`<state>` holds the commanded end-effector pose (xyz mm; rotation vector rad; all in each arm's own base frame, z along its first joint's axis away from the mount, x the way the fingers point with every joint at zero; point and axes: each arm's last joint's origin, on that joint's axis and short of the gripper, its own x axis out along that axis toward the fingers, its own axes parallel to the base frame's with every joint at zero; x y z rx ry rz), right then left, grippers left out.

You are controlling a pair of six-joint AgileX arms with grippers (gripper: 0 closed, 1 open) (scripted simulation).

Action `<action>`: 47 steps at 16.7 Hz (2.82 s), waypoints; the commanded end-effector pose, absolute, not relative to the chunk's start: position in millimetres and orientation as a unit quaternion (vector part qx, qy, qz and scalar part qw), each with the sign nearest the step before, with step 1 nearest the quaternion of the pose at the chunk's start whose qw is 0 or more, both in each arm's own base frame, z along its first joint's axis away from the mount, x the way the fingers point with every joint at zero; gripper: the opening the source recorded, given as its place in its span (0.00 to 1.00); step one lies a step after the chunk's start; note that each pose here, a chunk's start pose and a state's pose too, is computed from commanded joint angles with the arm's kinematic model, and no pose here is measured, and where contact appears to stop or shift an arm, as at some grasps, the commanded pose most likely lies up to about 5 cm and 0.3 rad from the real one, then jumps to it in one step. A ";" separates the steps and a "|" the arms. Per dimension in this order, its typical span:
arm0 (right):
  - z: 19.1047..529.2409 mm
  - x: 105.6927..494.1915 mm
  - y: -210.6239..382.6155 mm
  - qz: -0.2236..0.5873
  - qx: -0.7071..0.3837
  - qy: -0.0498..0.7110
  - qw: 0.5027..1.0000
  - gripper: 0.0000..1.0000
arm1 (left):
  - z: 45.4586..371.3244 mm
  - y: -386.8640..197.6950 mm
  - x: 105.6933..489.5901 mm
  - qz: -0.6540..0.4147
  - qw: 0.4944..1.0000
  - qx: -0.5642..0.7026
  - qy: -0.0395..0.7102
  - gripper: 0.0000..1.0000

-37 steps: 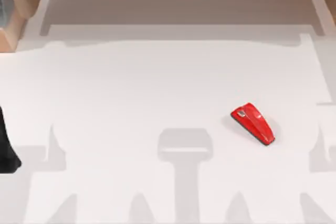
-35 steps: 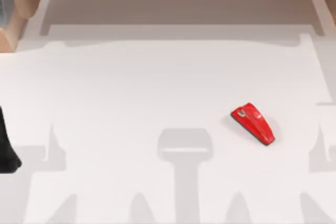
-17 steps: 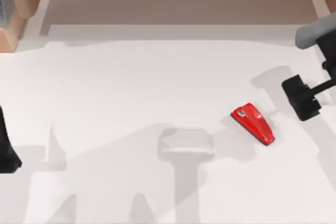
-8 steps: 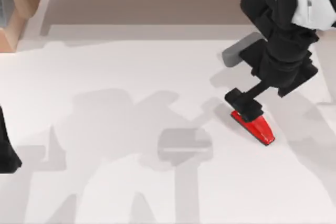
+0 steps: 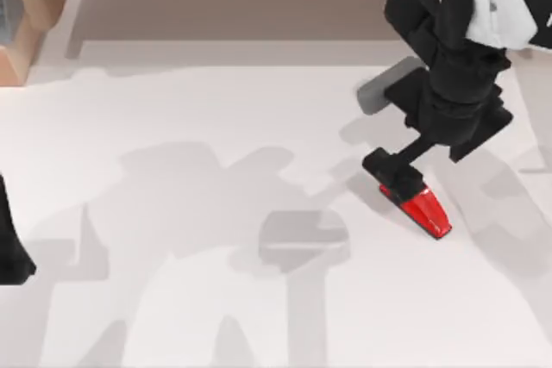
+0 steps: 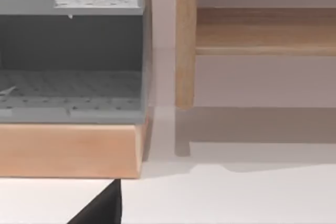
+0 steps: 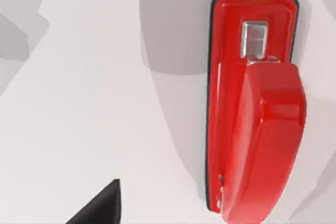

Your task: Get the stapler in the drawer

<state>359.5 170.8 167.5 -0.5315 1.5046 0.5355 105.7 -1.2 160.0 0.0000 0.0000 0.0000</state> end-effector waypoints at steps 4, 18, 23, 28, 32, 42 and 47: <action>138.3 360.1 172.5 0.239 -0.236 0.665 0.667 1.00 | 160.0 -1.2 105.7 0.000 1.000 0.000 0.000 1.00; 118.6 359.1 172.6 0.239 -0.237 0.666 0.665 0.40 | 160.0 -1.2 105.7 0.000 1.000 0.000 0.000 1.00; 118.6 359.1 172.6 0.239 -0.237 0.666 0.665 0.02 | 160.0 -1.2 105.7 0.000 1.000 0.000 0.000 1.00; 118.6 359.1 172.6 0.239 -0.237 0.666 0.665 0.00 | 160.0 -1.2 105.7 0.000 1.000 0.000 0.000 1.00; 119.4 359.6 171.7 0.237 -0.236 0.666 0.667 0.00 | 160.0 -1.2 105.7 0.000 1.000 0.000 0.000 1.00; 147.2 359.5 171.8 0.237 -0.236 0.668 0.665 0.00 | 160.0 -1.2 105.7 0.000 1.000 0.000 0.000 1.00; 186.6 374.5 151.4 0.233 -0.208 0.639 0.703 0.00 | 160.0 -1.2 105.7 0.000 1.000 0.000 0.000 1.00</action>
